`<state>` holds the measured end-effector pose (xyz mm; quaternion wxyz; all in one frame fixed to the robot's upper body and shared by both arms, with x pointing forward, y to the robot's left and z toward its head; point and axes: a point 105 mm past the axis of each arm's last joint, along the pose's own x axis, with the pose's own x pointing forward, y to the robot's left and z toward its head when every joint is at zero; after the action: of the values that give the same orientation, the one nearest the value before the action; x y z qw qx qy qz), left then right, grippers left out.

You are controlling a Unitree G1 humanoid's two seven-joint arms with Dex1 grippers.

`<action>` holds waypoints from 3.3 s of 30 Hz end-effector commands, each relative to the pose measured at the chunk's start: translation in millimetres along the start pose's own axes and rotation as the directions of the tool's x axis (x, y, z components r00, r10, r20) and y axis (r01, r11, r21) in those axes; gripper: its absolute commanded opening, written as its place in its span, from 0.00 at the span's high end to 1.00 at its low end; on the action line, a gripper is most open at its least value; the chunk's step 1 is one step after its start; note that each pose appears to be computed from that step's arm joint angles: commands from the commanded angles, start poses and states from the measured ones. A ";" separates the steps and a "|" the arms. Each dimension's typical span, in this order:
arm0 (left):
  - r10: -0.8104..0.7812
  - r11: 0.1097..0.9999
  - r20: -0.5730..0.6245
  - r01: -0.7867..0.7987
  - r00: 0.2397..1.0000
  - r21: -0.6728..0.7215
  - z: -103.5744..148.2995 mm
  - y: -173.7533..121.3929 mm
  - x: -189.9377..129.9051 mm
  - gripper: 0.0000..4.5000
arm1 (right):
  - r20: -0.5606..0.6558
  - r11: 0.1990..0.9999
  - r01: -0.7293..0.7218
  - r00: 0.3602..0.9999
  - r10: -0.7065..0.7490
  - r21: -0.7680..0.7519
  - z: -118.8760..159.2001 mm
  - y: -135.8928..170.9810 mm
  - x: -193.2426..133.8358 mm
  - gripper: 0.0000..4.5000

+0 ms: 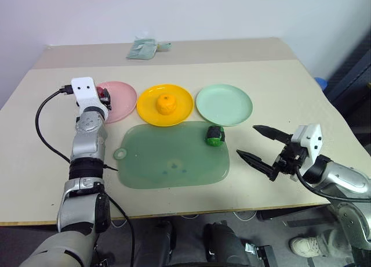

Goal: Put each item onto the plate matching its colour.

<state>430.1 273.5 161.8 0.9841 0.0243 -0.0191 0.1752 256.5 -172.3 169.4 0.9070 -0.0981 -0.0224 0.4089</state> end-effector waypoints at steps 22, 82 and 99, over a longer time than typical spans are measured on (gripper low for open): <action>-0.949 0.264 0.189 0.964 0.251 0.043 23.1 -43.1 -151.5 0.00 | 0.020 0.993 0.119 0.993 -0.118 -0.010 -12.4 -25.1 78.8 0.00; -0.933 0.357 0.090 0.930 0.349 0.089 0.5 -55.5 -171.0 0.00 | 0.037 0.914 0.389 0.918 -0.396 0.116 -13.3 -134.5 159.2 0.39; -0.862 0.507 0.093 0.849 0.499 0.151 -2.2 -48.4 -157.1 0.00 | 0.157 0.975 0.222 0.964 -0.215 -0.028 -2.7 -101.3 113.2 0.01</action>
<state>299.0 171.5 140.8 0.9333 0.0749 -0.0586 -0.3462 418.2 -156.5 156.6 0.9507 -0.0755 -0.0757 0.2912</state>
